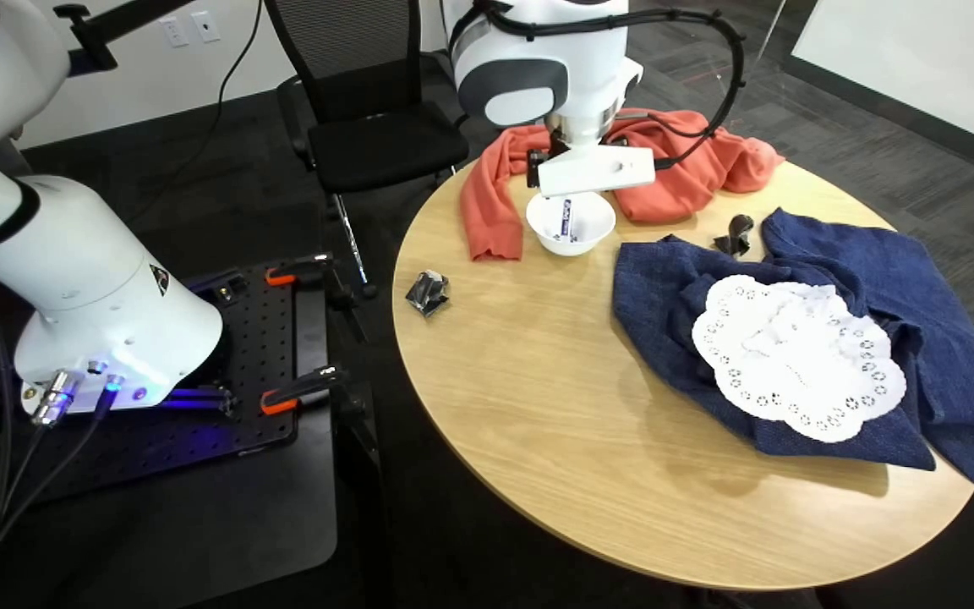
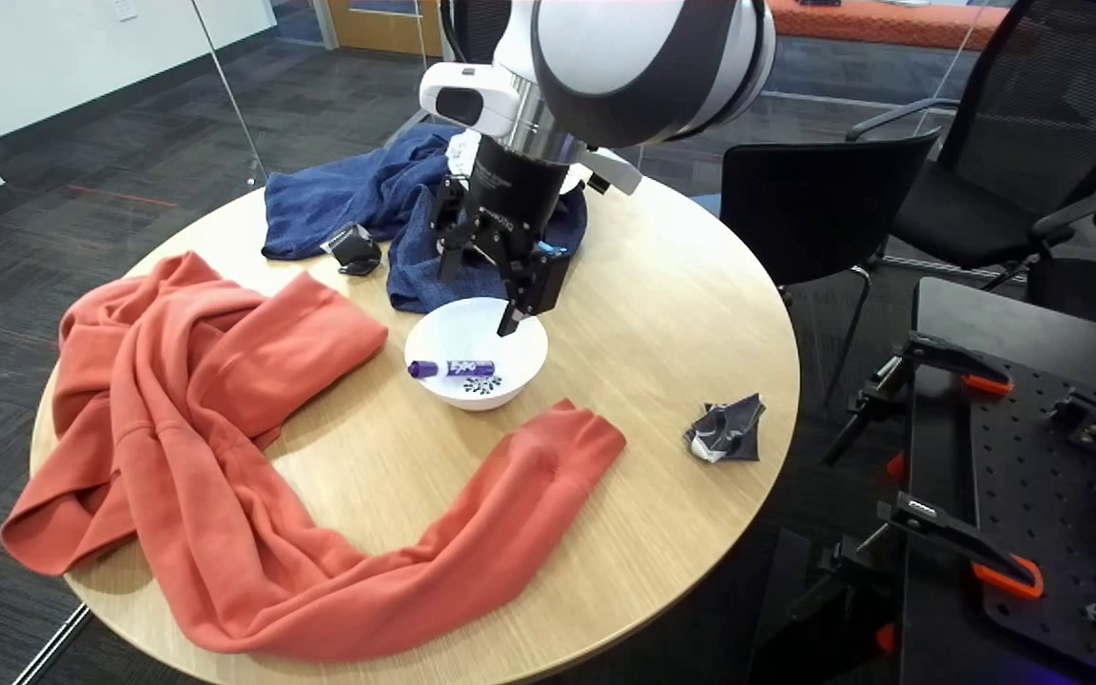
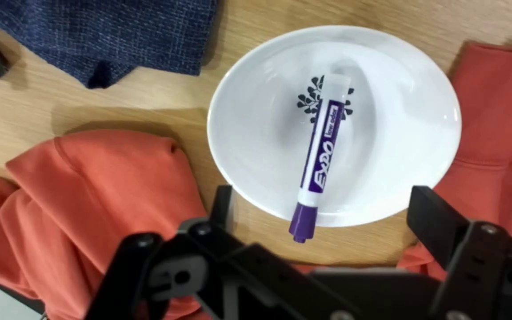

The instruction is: Put the marker into the bowl

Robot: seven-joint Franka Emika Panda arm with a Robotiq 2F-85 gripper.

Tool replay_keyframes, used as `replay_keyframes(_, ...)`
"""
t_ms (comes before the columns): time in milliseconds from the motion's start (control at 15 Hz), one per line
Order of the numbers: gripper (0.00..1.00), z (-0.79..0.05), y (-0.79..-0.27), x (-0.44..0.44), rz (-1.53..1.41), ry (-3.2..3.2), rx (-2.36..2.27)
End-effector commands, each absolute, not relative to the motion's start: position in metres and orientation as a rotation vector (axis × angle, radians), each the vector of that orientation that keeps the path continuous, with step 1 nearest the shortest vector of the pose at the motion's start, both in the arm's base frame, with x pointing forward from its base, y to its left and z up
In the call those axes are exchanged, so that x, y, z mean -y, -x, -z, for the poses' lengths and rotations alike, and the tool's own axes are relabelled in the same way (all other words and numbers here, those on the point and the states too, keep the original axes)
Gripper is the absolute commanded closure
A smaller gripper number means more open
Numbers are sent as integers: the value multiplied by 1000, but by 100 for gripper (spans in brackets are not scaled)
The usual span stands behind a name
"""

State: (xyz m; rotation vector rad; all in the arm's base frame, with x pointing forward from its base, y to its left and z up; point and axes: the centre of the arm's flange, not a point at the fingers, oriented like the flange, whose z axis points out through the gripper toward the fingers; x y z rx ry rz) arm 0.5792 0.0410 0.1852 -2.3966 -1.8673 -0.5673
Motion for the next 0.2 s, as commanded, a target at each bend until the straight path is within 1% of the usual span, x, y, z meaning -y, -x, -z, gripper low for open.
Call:
replay_keyframes(0,0,-185,-579,-40,566,2397,1868)
replay_keyframes(133,0,-183,-579,-41,563,2395,1866)
